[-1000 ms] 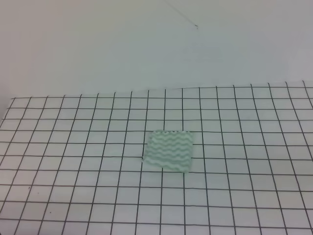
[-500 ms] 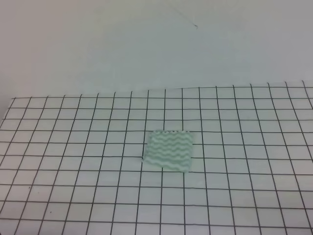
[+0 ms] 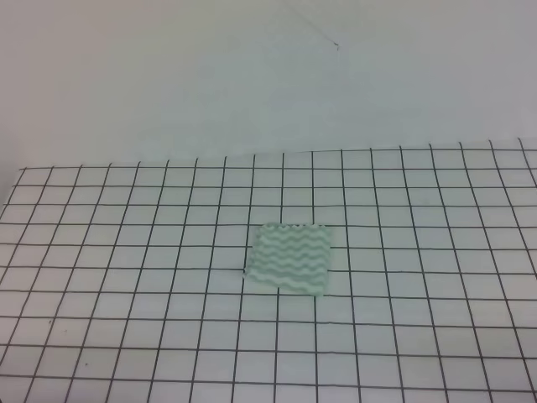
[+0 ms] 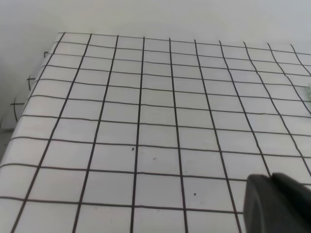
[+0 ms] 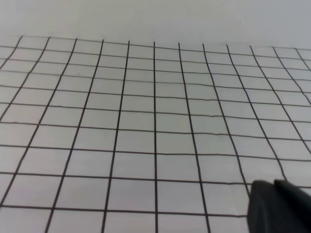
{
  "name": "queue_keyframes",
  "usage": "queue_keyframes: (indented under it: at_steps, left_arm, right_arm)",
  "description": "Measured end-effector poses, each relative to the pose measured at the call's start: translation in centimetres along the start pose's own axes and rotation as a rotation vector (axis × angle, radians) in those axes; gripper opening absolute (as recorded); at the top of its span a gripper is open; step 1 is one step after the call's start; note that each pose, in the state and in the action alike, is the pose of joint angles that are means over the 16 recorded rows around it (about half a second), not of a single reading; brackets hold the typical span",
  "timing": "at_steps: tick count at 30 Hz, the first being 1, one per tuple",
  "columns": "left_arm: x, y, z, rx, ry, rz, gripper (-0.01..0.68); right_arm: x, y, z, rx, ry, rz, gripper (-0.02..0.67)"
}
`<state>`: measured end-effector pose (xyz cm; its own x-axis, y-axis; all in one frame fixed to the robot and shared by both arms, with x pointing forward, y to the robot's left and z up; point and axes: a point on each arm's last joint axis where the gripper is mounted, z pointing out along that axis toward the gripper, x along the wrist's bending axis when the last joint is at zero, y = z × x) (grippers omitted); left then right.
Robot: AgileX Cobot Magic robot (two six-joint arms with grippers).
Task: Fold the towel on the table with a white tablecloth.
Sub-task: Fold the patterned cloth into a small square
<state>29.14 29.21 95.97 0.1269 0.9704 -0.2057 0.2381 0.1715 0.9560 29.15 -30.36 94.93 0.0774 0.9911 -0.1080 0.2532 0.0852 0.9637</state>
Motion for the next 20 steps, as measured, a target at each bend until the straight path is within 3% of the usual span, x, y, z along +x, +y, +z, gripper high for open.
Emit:
queue_keyframes:
  at_steps: [20]
  left_arm:
    - [-0.01, 0.05, -0.01, 0.0, 0.0, -0.001, 0.0]
  right_arm:
    - [0.0, -0.01, 0.03, 0.003, 0.0, -0.001, -0.003]
